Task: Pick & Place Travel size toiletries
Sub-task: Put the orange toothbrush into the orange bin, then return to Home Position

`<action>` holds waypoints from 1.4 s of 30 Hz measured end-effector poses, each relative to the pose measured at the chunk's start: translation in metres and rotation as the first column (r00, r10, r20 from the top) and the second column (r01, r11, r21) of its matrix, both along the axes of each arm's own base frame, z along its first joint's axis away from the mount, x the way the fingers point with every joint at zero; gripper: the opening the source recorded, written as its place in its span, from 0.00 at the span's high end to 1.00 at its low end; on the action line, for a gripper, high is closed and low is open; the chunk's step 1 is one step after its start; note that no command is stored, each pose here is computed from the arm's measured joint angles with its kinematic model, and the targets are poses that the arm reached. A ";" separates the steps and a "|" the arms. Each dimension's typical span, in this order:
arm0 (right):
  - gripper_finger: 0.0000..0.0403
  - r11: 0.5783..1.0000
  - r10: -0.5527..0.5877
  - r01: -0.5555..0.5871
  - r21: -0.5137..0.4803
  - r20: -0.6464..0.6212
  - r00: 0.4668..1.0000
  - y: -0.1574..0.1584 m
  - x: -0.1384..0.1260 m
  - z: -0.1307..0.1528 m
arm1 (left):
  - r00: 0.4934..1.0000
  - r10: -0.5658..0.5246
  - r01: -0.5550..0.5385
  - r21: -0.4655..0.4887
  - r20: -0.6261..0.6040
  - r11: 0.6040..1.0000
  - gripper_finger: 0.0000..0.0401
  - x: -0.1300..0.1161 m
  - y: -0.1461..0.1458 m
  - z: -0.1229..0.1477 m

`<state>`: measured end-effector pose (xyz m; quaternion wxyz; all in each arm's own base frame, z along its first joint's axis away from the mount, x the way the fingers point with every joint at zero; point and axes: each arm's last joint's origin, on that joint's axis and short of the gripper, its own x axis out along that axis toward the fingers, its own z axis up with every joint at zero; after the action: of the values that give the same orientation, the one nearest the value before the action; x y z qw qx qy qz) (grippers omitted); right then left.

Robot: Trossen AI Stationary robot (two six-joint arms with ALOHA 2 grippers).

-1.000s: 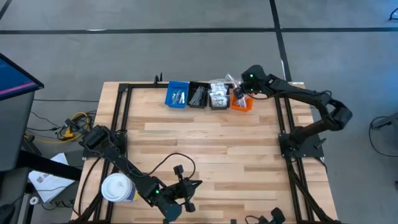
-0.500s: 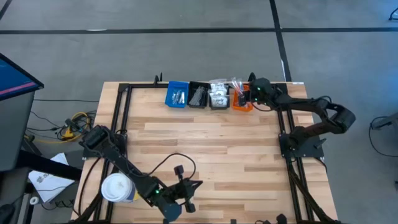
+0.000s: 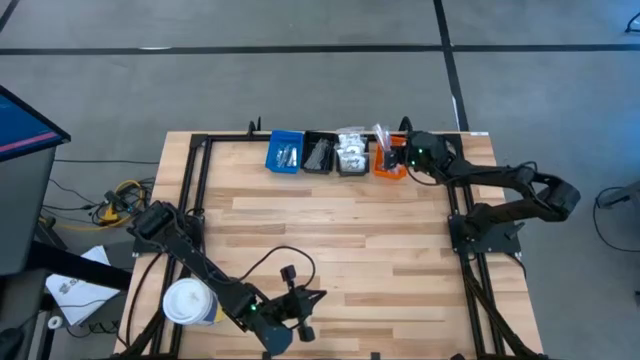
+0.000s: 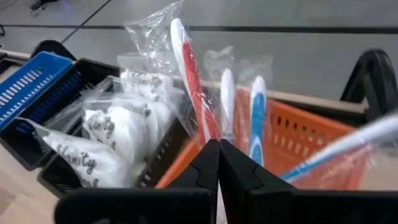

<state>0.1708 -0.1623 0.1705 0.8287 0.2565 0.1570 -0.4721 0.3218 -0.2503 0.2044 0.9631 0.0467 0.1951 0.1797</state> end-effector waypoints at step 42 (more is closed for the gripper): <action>0.88 0.915 0.404 -0.404 -0.016 0.025 0.914 0.045 -0.026 0.027 | 1.000 -0.003 0.003 0.001 0.002 1.000 1.00 -0.001 -0.002 0.000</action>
<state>0.1445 -0.1169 0.1980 0.9117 0.2206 0.1927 -0.2880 0.3205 -0.2520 0.2045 0.9635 0.0474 0.1940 0.1786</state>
